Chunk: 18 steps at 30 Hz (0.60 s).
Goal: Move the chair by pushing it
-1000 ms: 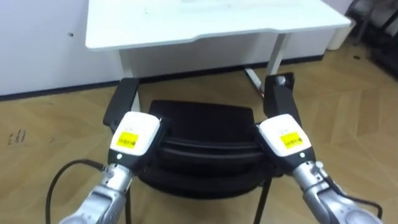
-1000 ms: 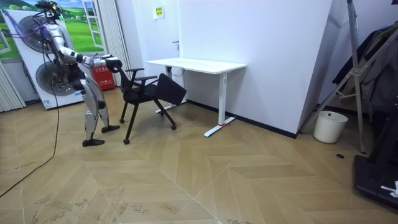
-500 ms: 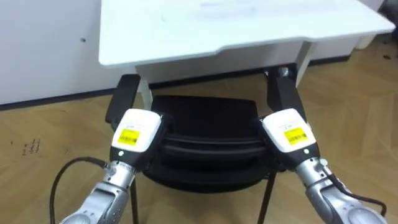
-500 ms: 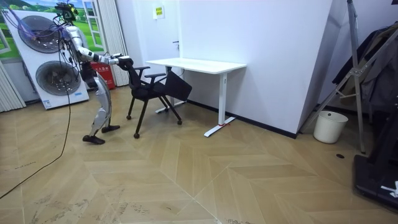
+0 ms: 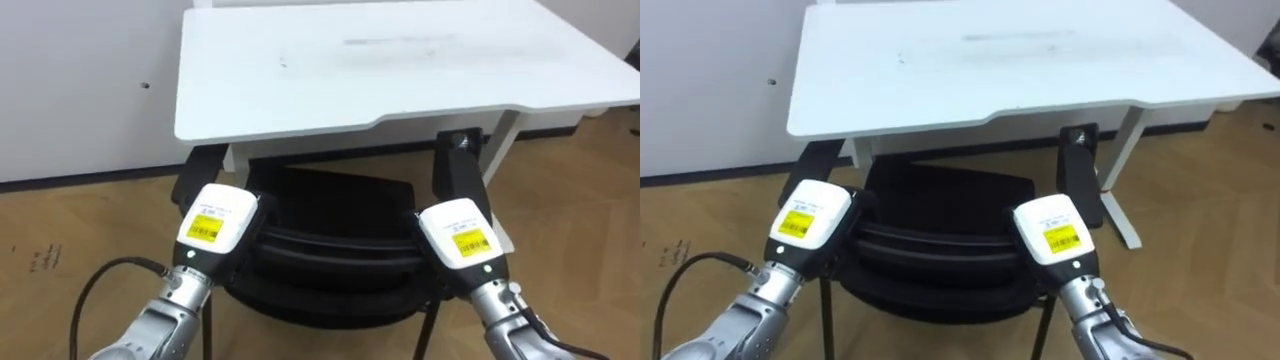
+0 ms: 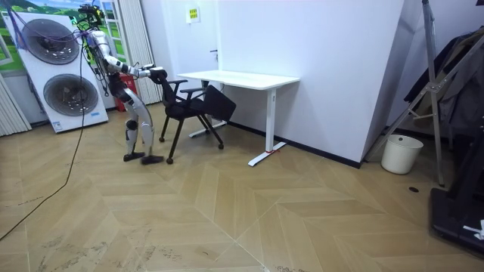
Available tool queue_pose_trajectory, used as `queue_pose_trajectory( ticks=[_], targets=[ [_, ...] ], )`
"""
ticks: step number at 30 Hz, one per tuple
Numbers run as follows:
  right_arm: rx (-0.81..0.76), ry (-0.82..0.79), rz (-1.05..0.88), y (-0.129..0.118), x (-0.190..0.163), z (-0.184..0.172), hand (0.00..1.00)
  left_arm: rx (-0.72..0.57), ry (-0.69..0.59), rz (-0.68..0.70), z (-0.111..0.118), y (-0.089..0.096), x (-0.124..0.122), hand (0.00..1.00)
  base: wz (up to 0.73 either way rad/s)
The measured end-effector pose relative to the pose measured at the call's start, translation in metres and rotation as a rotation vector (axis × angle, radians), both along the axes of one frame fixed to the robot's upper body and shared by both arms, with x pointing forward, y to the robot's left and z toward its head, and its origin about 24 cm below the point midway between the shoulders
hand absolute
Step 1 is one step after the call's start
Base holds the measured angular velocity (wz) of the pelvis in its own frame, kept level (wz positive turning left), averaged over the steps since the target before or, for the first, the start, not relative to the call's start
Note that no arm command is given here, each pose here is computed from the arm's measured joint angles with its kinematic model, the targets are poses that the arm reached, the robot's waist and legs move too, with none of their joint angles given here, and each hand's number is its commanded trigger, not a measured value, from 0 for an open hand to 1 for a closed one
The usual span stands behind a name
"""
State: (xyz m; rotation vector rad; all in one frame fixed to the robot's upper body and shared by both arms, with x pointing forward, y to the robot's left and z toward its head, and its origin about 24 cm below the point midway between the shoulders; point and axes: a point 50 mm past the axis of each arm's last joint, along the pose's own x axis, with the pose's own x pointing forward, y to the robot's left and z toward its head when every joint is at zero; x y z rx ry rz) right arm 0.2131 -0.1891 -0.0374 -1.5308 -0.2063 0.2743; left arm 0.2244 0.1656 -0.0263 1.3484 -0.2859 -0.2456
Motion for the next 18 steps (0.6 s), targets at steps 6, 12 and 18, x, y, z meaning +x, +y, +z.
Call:
queue_pose_trajectory(
  ticks=[6, 12, 18],
  targets=[
    [-0.032, -0.004, 0.024, -0.002, 0.012, 0.011, 1.0, -0.018, -0.014, 0.028, 0.002, -0.002, 0.003, 1.0, 0.02],
    [-0.01, 0.007, 0.022, 0.006, 0.015, 0.012, 1.0, 0.006, -0.029, 0.03, 0.01, 0.005, 0.008, 1.0, 0.22],
    [-0.014, 0.02, 0.03, 0.007, 0.014, 0.011, 1.0, -0.002, -0.008, 0.042, 0.004, 0.005, 0.003, 1.0, 0.09]
  ],
)
